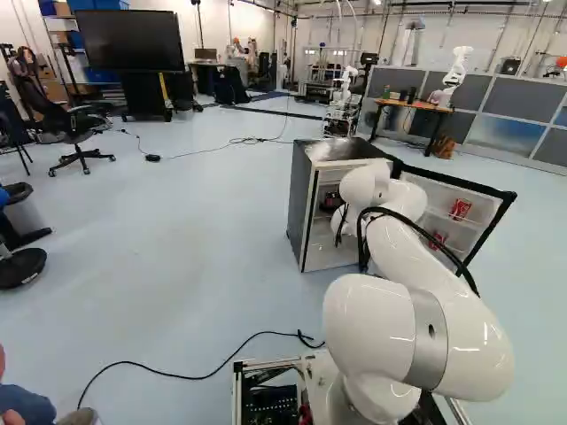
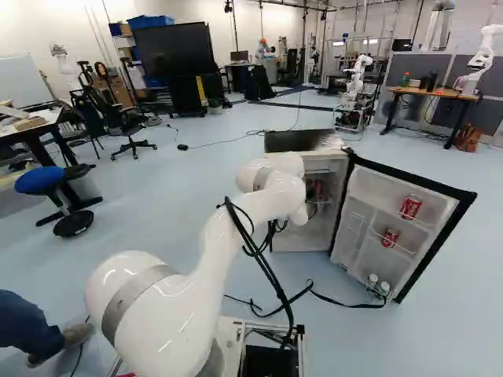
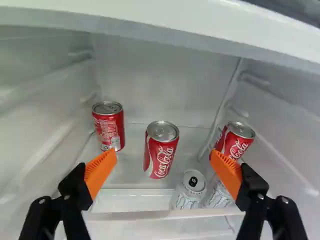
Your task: Grab a drink from the fridge
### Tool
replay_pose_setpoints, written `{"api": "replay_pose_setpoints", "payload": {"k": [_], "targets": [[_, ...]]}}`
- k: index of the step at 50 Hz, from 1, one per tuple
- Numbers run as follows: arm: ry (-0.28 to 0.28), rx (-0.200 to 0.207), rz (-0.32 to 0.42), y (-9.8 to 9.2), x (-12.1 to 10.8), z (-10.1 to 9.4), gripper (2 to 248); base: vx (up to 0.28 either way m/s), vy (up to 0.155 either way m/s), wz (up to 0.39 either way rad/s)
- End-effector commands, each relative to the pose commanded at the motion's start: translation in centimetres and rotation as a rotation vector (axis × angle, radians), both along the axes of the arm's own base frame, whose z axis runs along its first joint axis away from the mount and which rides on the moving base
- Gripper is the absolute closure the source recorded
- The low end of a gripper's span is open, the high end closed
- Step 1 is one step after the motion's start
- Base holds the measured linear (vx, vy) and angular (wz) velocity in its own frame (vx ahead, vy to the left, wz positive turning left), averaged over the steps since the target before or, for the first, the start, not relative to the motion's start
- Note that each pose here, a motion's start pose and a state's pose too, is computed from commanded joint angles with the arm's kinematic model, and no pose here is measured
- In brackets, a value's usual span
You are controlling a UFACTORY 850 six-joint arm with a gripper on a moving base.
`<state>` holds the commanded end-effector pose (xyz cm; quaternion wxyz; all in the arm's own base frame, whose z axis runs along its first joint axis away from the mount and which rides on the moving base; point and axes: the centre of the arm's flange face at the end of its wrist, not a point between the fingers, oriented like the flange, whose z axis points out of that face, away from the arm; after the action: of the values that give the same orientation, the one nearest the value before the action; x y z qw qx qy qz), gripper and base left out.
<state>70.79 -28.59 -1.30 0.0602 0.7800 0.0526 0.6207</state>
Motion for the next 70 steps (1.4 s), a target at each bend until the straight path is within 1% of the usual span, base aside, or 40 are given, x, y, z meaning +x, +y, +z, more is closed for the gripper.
{"api": "replay_pose_setpoints", "payload": {"k": [38, 61, 62, 66, 67, 70], "targets": [[-0.061, -0.034, 0.012, 0.0, 2.6, -1.6, 3, 0.000, 0.000, 0.000], [-0.068, -0.037, 0.013, 0.0, 2.8, -1.7, 3, 0.000, 0.000, 0.000], [-0.068, -0.037, 0.013, 0.0, 2.8, -1.7, 22, 0.000, 0.000, 0.000], [-0.068, -0.037, 0.013, 0.0, 2.8, -1.7, 22, 0.000, 0.000, 0.000], [-0.068, -0.037, 0.013, 0.0, 2.8, -1.7, 60, 0.000, 0.000, 0.000], [-0.068, -0.037, 0.013, 0.0, 2.8, -1.7, 60, 0.000, 0.000, 0.000]]}}
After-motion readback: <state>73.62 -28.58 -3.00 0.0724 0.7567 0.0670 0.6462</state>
